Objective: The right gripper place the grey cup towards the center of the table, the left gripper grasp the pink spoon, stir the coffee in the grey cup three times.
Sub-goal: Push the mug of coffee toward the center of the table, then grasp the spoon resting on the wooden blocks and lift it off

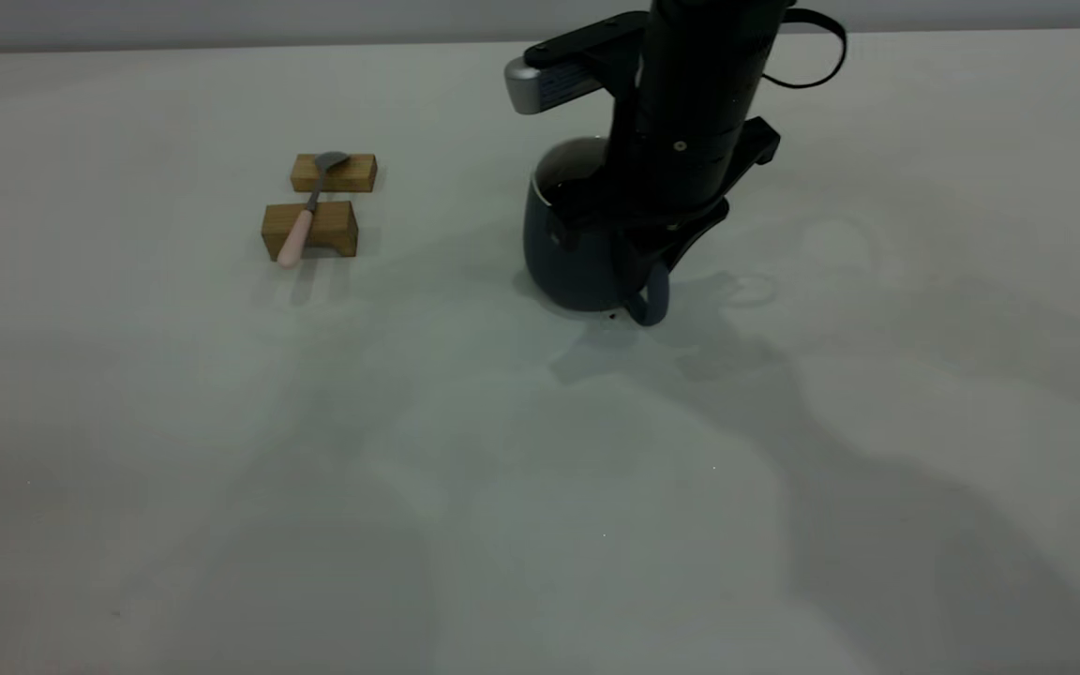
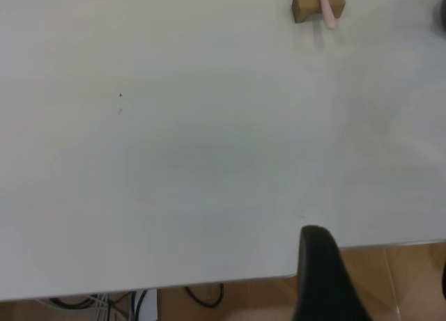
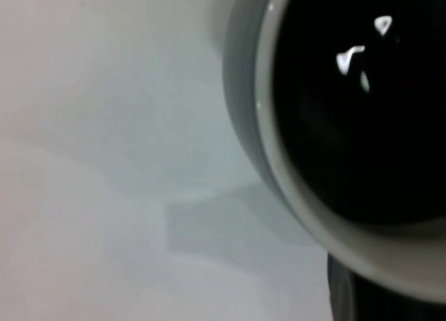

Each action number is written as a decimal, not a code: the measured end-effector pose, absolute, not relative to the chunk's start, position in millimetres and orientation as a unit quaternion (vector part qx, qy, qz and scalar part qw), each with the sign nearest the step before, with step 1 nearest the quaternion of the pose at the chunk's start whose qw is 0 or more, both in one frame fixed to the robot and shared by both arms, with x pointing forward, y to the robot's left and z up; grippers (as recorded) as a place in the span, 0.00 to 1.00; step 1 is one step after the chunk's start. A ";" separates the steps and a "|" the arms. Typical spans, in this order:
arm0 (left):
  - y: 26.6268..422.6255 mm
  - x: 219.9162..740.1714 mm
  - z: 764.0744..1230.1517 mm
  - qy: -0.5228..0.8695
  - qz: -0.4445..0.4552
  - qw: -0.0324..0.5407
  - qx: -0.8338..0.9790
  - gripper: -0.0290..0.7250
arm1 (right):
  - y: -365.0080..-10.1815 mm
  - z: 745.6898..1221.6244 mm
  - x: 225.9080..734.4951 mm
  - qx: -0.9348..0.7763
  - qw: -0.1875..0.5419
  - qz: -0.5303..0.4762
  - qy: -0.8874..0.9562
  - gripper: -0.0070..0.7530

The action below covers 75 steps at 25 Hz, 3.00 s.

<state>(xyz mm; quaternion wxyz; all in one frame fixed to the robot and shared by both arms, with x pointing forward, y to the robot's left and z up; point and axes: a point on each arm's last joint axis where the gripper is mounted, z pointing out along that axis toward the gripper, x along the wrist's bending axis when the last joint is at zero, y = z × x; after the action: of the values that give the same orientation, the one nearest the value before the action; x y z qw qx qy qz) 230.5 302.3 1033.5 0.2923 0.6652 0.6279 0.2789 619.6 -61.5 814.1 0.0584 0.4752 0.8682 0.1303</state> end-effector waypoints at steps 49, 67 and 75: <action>302.2 230.5 1033.5 0.628 0.279 0.293 0.665 0.67 | -291.1 1050.7 274.1 0.557 0.213 0.263 0.758 0.94; 302.2 230.5 1033.5 0.628 0.279 0.293 0.665 0.67 | -300.0 1038.4 237.1 0.615 0.336 0.329 0.634 0.91; 302.2 230.5 1033.5 0.628 0.279 0.293 0.665 0.67 | -299.9 1038.4 237.1 0.614 0.335 0.329 0.634 0.70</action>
<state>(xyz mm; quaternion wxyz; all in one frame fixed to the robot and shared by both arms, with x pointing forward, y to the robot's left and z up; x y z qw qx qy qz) 230.5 302.2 1033.5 0.2926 0.6652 0.6279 0.2787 237.1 -299.9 1038.4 0.3354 0.6144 0.6340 0.3288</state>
